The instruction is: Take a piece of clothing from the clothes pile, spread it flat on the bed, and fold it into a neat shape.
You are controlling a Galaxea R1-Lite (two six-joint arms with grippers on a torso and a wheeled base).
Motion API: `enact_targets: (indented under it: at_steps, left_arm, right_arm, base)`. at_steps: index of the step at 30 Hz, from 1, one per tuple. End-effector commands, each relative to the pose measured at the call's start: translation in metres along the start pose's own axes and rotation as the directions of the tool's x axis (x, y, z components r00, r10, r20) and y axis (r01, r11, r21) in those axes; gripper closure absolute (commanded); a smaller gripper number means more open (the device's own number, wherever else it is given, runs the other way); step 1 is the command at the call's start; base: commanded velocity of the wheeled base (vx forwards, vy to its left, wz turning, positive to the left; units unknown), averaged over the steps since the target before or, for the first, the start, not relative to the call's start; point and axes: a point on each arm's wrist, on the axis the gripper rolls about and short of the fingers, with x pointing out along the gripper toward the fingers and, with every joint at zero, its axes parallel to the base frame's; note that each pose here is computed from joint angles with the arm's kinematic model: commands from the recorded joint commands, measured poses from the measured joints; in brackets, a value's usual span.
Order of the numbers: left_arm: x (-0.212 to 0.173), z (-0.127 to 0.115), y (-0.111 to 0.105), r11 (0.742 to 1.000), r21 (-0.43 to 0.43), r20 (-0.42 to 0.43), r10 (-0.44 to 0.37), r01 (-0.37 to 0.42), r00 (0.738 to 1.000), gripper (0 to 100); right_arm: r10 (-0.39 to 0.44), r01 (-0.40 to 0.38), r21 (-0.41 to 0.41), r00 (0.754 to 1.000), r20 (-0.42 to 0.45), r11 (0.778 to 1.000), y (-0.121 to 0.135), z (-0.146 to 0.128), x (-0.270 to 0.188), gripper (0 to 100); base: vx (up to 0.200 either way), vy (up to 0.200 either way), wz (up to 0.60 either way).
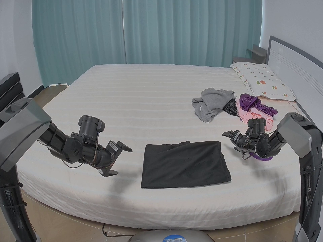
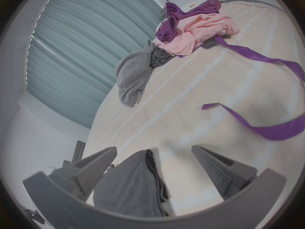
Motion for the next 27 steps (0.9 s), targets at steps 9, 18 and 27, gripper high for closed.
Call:
enact_targets:
  at_steps: [9, 18, 27]
  left_arm:
    - [0.063, 0.016, -0.022, 0.993, 0.112, 0.158, 0.025, -0.043, 0.987, 0]
    - [0.118, 0.027, -0.03, 0.982, 0.157, 0.335, 0.05, -0.108, 0.941, 0]
    - [0.139, 0.024, -0.034, 0.978, 0.168, 0.394, 0.048, -0.124, 0.918, 0]
  right_arm:
    - [0.016, -0.018, -0.029, 0.997, -0.071, 0.999, 0.019, -0.031, 0.001, 0]
    - [0.03, -0.036, -0.057, 0.995, -0.1, 0.998, 0.027, -0.05, 0.011, 0]
    - [0.052, -0.056, -0.069, 0.997, -0.063, 0.996, 0.031, -0.054, 0.013, 0]
  base:
    - [0.0, -0.022, 0.0]
    - [0.0, 0.0, 0.0]
    - [0.0, 0.0, 0.0]
